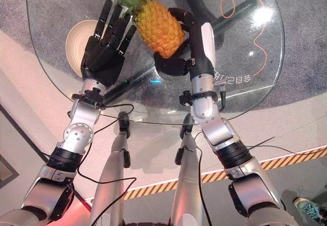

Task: Pick up the fruit to the plate

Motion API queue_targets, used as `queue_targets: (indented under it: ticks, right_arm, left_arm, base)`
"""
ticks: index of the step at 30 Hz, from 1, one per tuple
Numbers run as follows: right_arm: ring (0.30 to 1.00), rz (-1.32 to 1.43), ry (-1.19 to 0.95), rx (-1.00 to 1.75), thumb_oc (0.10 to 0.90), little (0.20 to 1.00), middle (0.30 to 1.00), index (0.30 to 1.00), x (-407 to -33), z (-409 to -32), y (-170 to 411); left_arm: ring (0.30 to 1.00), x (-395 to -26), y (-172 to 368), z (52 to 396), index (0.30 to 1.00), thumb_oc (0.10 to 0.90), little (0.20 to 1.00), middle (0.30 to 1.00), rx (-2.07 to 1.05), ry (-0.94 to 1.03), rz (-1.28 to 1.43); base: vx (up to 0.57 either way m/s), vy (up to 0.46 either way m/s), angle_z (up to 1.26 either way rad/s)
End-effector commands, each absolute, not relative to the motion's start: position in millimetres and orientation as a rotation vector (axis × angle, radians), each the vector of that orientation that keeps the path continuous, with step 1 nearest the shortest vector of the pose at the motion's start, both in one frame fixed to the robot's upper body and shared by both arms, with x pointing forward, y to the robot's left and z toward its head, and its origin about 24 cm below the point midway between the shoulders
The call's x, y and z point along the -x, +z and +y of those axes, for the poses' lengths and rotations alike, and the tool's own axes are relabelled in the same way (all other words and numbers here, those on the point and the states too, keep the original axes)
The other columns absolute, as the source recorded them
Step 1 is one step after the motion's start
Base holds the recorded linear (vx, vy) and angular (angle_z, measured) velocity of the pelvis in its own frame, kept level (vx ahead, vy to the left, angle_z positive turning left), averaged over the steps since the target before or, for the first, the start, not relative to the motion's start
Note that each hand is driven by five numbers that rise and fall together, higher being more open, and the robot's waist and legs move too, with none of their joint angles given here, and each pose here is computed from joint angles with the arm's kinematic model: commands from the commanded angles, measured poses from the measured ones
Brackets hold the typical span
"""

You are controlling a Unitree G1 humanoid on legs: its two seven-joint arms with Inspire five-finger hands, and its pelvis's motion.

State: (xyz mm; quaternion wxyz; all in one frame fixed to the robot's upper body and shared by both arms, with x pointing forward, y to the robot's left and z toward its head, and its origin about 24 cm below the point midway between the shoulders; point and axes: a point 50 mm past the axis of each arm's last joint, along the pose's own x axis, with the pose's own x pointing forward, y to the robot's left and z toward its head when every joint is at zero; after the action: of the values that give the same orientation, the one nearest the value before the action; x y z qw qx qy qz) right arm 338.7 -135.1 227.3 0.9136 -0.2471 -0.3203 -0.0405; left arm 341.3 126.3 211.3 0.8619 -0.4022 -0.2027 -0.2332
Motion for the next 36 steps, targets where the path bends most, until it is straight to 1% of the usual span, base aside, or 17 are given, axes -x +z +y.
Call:
queue_targets:
  ticks: [1, 12, 20, 23, 26, 30, 36]
  right_arm:
    - [0.3, -1.077, 0.146, 0.482, 0.1, 0.2, 0.3, 0.3, -292, -85, 294]
    - [0.3, -1.053, 0.191, 0.504, 0.1, 0.2, 0.3, 0.3, -293, -79, 291]
    - [0.3, -1.054, 0.205, 0.509, 0.1, 0.2, 0.3, 0.3, -292, -77, 288]
    - [0.3, -1.059, 0.203, 0.508, 0.1, 0.2, 0.3, 0.3, -291, -76, 289]
    - [0.3, -1.076, 0.186, 0.496, 0.1, 0.2, 0.3, 0.3, -290, -77, 291]
    - [0.3, -1.094, 0.155, 0.478, 0.1, 0.2, 0.3, 0.3, -289, -81, 294]
    - [0.3, -1.121, 0.119, 0.455, 0.1, 0.2, 0.3, 0.3, -287, -86, 298]
  left_arm:
    - [0.9, -315, 272, 100, 0.9, 0.8, 0.9, 0.9, 0.836, -0.741, -0.678]
    - [0.9, -313, 273, 97, 0.9, 0.8, 0.9, 0.9, 0.842, -0.761, -0.686]
    - [0.9, -313, 272, 97, 0.9, 0.8, 0.9, 0.9, 0.84, -0.735, -0.691]
    - [0.9, -314, 273, 100, 0.9, 0.8, 0.9, 0.9, 0.834, -0.692, -0.696]
    - [0.9, -316, 273, 106, 0.9, 0.8, 0.9, 0.9, 0.803, -0.585, -0.722]
    - [0.9, -318, 272, 113, 0.9, 0.8, 0.9, 0.9, 0.791, -0.504, -0.739]
    - [0.9, -318, 271, 120, 0.9, 0.8, 0.9, 0.9, 0.801, -0.421, -0.746]
  base:
    - [0.0, 0.0, 0.0]
    - [0.0, 0.0, 0.0]
    - [0.0, 0.0, 0.0]
    - [0.0, 0.0, 0.0]
    - [0.0, 0.0, 0.0]
    - [0.0, 0.0, 0.0]
    - [0.0, 0.0, 0.0]
